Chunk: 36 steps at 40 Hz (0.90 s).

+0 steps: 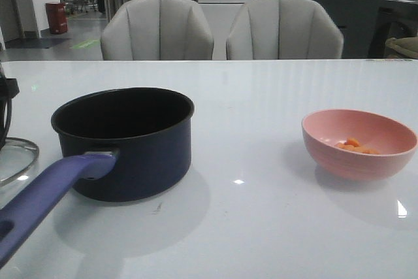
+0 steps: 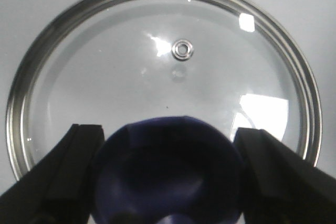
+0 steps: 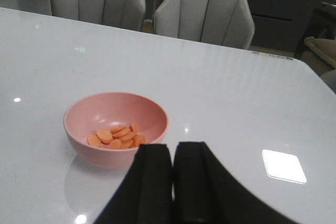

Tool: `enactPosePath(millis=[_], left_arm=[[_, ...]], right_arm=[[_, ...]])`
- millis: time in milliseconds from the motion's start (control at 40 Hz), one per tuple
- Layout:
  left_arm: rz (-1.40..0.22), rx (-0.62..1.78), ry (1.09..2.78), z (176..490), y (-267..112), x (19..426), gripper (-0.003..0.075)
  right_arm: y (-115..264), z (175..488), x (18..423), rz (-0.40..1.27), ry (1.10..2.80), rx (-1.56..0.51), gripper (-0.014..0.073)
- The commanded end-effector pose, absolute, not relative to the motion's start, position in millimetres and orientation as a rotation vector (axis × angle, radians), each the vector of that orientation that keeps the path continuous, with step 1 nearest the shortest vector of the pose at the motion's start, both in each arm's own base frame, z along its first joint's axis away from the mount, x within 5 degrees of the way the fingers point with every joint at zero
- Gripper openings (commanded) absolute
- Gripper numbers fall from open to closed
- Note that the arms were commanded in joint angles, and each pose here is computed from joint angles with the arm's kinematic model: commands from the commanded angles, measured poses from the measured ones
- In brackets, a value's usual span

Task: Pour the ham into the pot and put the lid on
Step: 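Lift the glass lid off the pot with the left gripper, then lower the lid onto the table beside the pot, release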

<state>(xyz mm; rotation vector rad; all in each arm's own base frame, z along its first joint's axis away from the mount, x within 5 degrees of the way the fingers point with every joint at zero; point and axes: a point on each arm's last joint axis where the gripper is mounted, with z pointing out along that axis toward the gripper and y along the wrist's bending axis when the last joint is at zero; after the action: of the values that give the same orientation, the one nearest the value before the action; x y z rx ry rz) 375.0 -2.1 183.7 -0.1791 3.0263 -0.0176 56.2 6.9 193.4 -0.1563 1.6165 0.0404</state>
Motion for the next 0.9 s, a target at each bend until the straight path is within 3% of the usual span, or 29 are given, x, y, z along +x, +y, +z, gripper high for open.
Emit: enactPosePath(millis=[0, 100, 550, 874], left_arm=[[-0.034, -0.175, 2.962, 208, -3, 375, 0.0447], [-0.033, -0.176, 2.98, 211, -3, 374, 0.0505], [-0.017, -0.104, 2.897, 251, -5, 375, 0.05], [-0.042, -0.105, 2.897, 239, -7, 374, 0.05]], right_arm=[[7, 203, 55, 0.029, 1.515, -0.159, 0.0169], [7, 203, 55, 0.029, 1.515, -0.159, 0.0169], [7, 203, 55, 0.029, 1.515, -0.159, 0.0169], [7, 203, 55, 0.029, 1.515, -0.159, 0.0169]])
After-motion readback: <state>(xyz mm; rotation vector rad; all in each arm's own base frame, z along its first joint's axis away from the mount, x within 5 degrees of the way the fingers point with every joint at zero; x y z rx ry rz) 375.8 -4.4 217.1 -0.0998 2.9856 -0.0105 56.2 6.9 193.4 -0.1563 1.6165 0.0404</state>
